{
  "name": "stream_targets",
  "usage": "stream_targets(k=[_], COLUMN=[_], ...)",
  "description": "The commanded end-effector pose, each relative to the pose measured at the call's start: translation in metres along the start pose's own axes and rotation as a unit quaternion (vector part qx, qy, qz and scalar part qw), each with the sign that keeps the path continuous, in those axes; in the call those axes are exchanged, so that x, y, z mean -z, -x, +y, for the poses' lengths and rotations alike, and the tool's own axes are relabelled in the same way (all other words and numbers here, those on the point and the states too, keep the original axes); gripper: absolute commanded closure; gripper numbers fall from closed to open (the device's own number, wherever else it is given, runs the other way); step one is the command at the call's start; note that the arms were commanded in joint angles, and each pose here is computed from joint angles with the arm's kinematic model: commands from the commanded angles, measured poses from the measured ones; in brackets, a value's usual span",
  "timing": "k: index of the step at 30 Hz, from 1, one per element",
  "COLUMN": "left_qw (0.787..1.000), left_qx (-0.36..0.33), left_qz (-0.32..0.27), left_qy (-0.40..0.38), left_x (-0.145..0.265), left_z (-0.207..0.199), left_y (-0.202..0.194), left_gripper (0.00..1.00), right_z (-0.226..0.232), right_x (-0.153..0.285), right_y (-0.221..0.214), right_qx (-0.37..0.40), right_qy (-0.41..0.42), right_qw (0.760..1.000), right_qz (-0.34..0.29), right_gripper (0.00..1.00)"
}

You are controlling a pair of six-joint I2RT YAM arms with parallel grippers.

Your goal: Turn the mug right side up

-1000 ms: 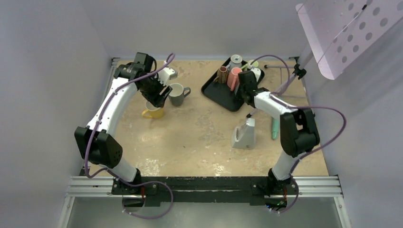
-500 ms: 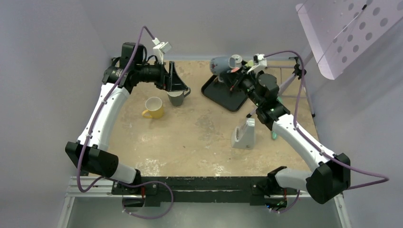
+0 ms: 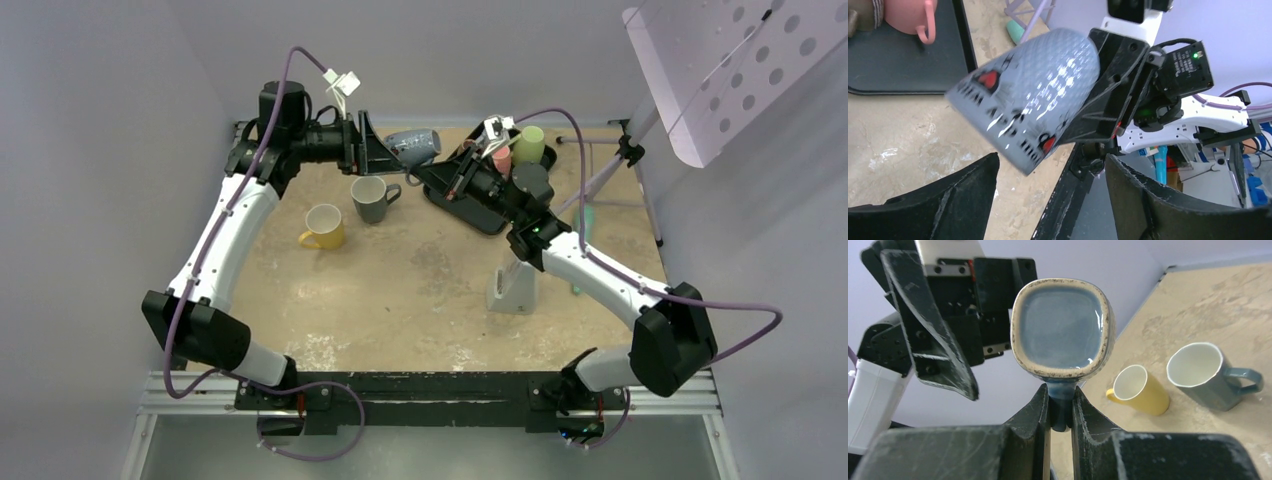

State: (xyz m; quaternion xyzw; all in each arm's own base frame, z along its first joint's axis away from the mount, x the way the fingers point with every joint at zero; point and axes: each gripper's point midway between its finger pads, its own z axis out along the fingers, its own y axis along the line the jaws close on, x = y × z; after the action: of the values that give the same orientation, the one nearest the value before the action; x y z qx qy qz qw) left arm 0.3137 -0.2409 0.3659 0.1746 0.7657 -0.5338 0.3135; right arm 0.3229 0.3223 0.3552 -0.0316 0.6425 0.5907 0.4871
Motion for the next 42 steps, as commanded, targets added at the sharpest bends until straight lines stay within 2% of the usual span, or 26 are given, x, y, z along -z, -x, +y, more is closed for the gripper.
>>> stream_targets(k=[1, 5, 7, 10, 15, 17, 18, 20, 22, 23, 24, 26, 28, 31, 35, 37, 39, 42], left_qw=[0.998, 0.998, 0.999, 0.998, 0.998, 0.998, 0.999, 0.999, 0.989, 0.979, 0.969, 0.945, 0.931, 0.908, 0.856, 0.833, 0.822, 0.812], left_qx=[-0.064, -0.052, -0.031, -0.004, -0.004, -0.012, -0.012, -0.034, -0.080, -0.114, -0.133, -0.167, -0.197, -0.241, -0.252, -0.260, -0.278, -0.296], left_qz=[-0.025, -0.023, -0.022, -0.018, -0.018, -0.022, -0.020, -0.017, -0.007, 0.005, 0.022, 0.062, 0.116, 0.219, 0.341, 0.371, 0.379, 0.395], left_qy=[0.011, -0.009, -0.032, -0.067, -0.067, -0.050, -0.030, 0.034, 0.126, 0.169, 0.210, 0.276, 0.284, 0.263, 0.296, 0.317, 0.322, 0.312], left_x=[0.007, 0.004, 0.001, -0.004, -0.004, -0.001, 0.001, 0.007, 0.017, 0.025, 0.033, 0.046, 0.044, 0.033, 0.047, 0.053, 0.051, 0.044], left_z=[-0.013, -0.017, -0.020, -0.025, -0.024, -0.019, -0.013, 0.005, 0.034, 0.049, 0.063, 0.087, 0.096, 0.099, 0.131, 0.147, 0.159, 0.171], left_y=[0.020, 0.018, 0.016, 0.013, 0.010, 0.009, 0.006, 0.004, 0.003, 0.001, -0.003, -0.018, -0.049, -0.105, -0.150, -0.160, -0.165, -0.179], left_gripper=[0.21, 0.26, 0.31, 0.54, 1.00, 1.00, 1.00, 1.00, 1.00, 1.00, 1.00, 1.00, 1.00, 1.00, 1.00, 1.00, 1.00, 1.00], right_z=[0.053, 0.058, 0.056, 0.055, 0.043, 0.035, 0.027, 0.010, -0.006, -0.016, -0.026, -0.052, -0.088, -0.142, -0.200, -0.226, -0.249, -0.279], right_x=[-0.002, -0.009, -0.015, -0.024, -0.034, -0.035, -0.035, -0.036, -0.034, -0.033, -0.030, -0.020, -0.005, 0.024, 0.054, 0.063, 0.068, 0.067], right_y=[0.021, 0.015, 0.006, -0.012, -0.042, -0.051, -0.053, -0.056, -0.057, -0.055, -0.052, -0.040, -0.021, 0.014, 0.056, 0.069, 0.078, 0.080], right_qx=[-0.007, -0.018, -0.030, -0.045, -0.064, -0.066, -0.065, -0.045, -0.011, 0.012, 0.032, 0.065, 0.091, 0.123, 0.163, 0.188, 0.208, 0.211], right_qy=[0.097, 0.109, 0.118, 0.129, 0.125, 0.114, 0.096, 0.053, 0.001, -0.031, -0.065, -0.142, -0.231, -0.347, -0.456, -0.504, -0.546, -0.580], right_qw=[0.995, 0.994, 0.993, 0.990, 0.985, 0.985, 0.986, 0.990, 0.990, 0.990, 0.987, 0.979, 0.962, 0.927, 0.875, 0.843, 0.811, 0.786], right_qz=[-0.024, -0.005, 0.012, 0.044, 0.097, 0.115, 0.119, 0.126, 0.138, 0.141, 0.142, 0.132, 0.110, 0.074, 0.031, 0.020, 0.017, 0.025], right_gripper=[1.00, 1.00, 1.00, 1.00, 1.00, 1.00, 0.93, 0.63, 0.42, 0.35, 0.33, 0.30, 0.31, 0.32, 0.33, 0.34, 0.35, 0.35])
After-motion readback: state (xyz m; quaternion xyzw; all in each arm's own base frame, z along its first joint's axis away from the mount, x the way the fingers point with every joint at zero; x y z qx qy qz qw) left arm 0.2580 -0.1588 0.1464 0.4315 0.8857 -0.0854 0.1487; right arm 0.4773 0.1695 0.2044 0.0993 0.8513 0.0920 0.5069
